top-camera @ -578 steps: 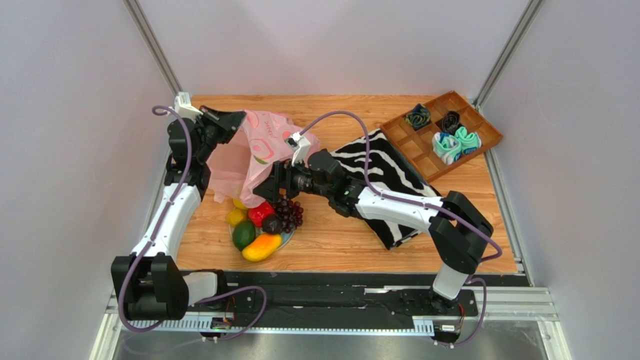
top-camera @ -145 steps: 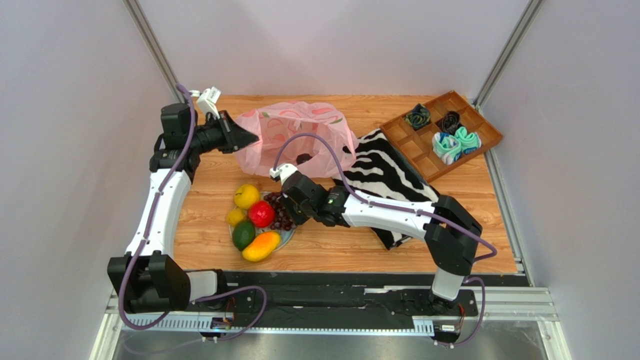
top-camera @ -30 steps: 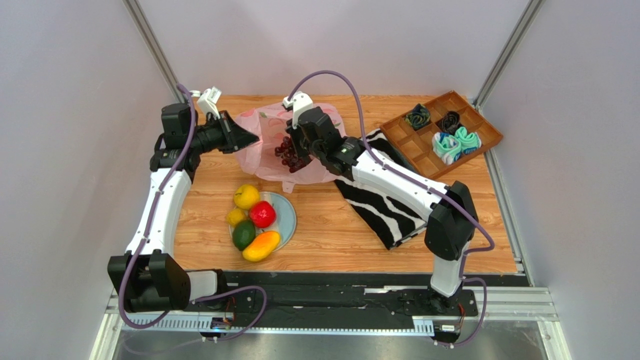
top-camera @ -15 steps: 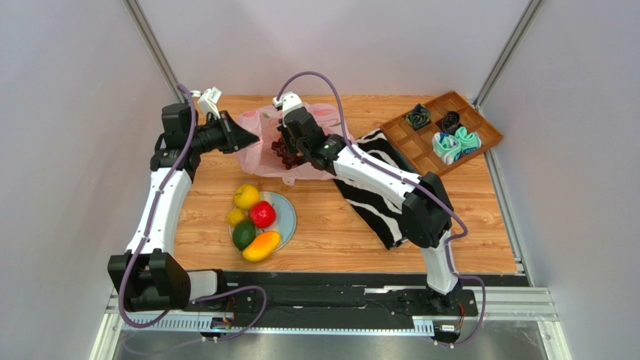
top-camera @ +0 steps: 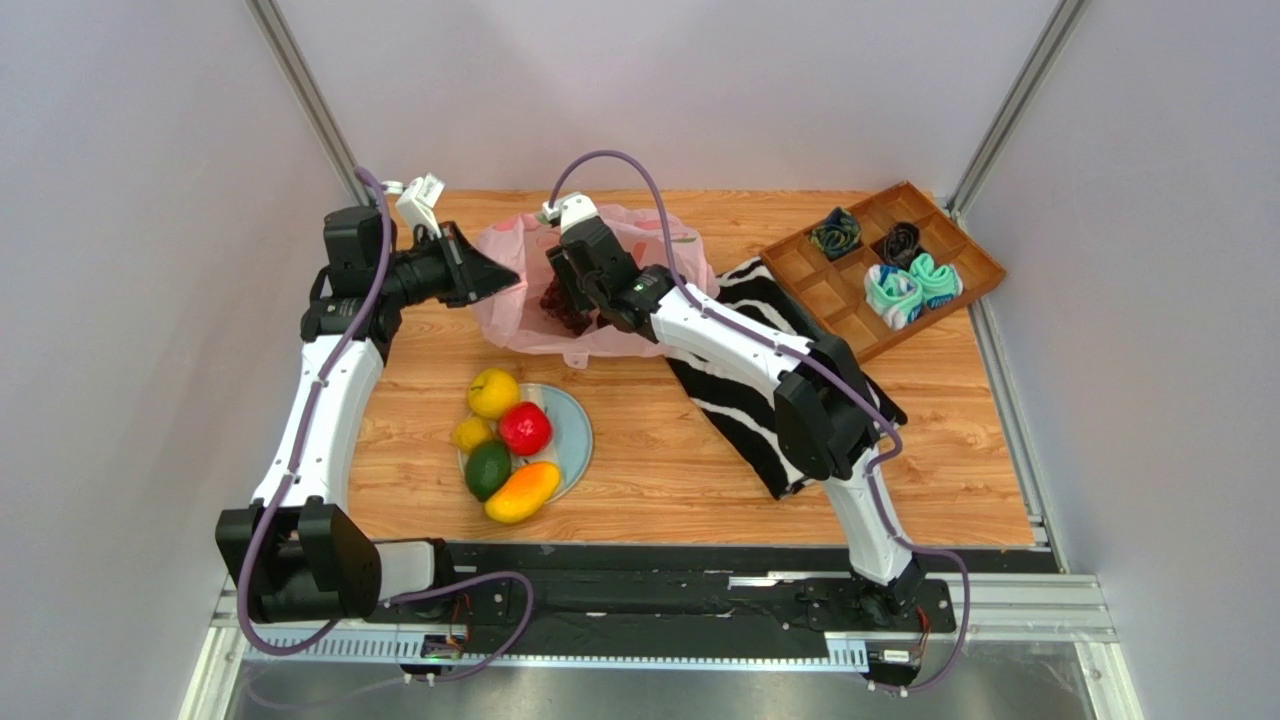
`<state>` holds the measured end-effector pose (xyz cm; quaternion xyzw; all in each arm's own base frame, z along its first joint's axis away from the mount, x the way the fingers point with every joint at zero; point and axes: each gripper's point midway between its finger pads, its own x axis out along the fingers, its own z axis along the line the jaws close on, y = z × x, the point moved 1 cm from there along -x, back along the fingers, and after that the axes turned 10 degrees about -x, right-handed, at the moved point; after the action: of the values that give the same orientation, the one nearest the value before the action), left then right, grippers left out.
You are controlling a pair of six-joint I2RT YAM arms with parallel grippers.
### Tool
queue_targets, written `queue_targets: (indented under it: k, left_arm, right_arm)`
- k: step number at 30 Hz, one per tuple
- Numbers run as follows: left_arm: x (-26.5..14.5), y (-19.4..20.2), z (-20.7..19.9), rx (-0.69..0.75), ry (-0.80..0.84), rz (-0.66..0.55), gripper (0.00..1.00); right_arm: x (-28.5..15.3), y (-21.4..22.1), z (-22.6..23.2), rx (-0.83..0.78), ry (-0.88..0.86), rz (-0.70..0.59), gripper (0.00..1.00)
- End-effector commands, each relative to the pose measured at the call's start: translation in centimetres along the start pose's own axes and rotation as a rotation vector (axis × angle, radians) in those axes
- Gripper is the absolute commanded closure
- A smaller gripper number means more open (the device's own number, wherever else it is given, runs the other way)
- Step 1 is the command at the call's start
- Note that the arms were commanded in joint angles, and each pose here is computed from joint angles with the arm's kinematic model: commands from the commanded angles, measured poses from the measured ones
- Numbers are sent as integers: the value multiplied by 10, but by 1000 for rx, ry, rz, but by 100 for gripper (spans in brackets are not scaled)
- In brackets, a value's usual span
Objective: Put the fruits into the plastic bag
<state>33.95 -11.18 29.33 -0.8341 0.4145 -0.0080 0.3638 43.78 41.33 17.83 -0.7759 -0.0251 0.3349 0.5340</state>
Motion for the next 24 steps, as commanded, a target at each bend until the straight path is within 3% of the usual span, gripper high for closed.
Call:
queue_targets:
  k: [1, 4, 12, 21, 24]
  left_arm:
    - [-2, -12, -11, 38, 27, -23, 100]
    - [-2, -12, -11, 39, 30, -22, 100]
    - [-2, -12, -10, 38, 26, -24, 100]
    - [-2, -12, -8, 38, 14, -28, 100]
    - [-2, -12, -8, 38, 14, -25, 100]
  right_arm:
    - [-6, -18, -3, 25, -17, -45, 48]
    - [-9, -19, -3, 28, -28, -50, 44]
    - [-41, -37, 7, 51, -135, -131, 46]
    - [-129, -63, 35, 16, -323, -316, 45]
    - [-156, -61, 47, 7, -359, -360, 37]
